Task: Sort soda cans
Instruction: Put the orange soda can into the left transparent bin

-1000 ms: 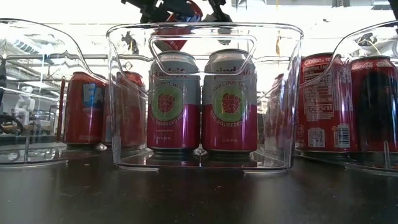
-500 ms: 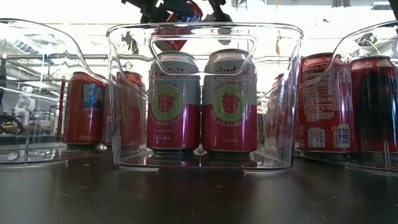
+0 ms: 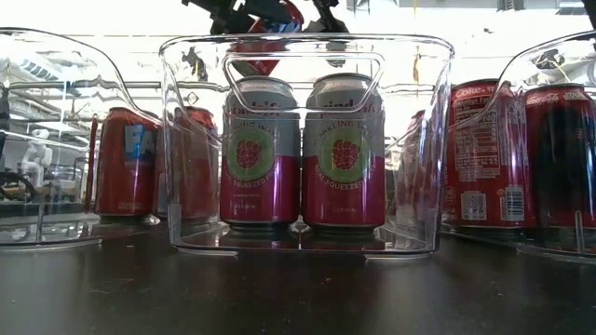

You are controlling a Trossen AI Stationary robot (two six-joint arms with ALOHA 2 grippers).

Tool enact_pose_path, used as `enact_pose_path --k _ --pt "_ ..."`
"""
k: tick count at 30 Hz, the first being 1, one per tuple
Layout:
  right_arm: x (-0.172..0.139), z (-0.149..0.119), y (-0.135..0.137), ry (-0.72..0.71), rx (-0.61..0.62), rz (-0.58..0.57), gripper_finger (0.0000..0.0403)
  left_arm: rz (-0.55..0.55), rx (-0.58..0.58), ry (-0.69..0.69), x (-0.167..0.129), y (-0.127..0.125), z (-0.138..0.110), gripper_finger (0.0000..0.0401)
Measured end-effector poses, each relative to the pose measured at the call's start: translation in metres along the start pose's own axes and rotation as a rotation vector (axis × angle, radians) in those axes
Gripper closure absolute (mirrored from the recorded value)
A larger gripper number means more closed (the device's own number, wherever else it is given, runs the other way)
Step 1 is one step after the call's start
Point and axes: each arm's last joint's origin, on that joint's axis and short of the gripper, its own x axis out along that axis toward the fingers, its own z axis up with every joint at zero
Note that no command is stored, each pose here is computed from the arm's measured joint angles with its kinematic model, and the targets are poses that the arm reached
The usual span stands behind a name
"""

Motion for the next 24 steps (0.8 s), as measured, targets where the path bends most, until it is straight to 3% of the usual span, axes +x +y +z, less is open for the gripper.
enact_pose_path --k 6,17,24 --pt "0.0 0.0002 0.0001 -0.001 0.0 0.003 0.009 0.0 -0.001 -0.001 -0.0001 0.0 0.0002 0.0069" --pt "-0.0001 0.0008 0.0008 -0.006 -0.011 0.01 0.0021 0.001 0.0 -0.002 -0.0001 0.0002 0.0002 0.0069" --pt "-0.0064 0.0027 0.0018 -0.018 -0.022 0.018 0.0014 -0.004 0.002 0.001 0.0002 -0.0003 -0.0002 0.0069"
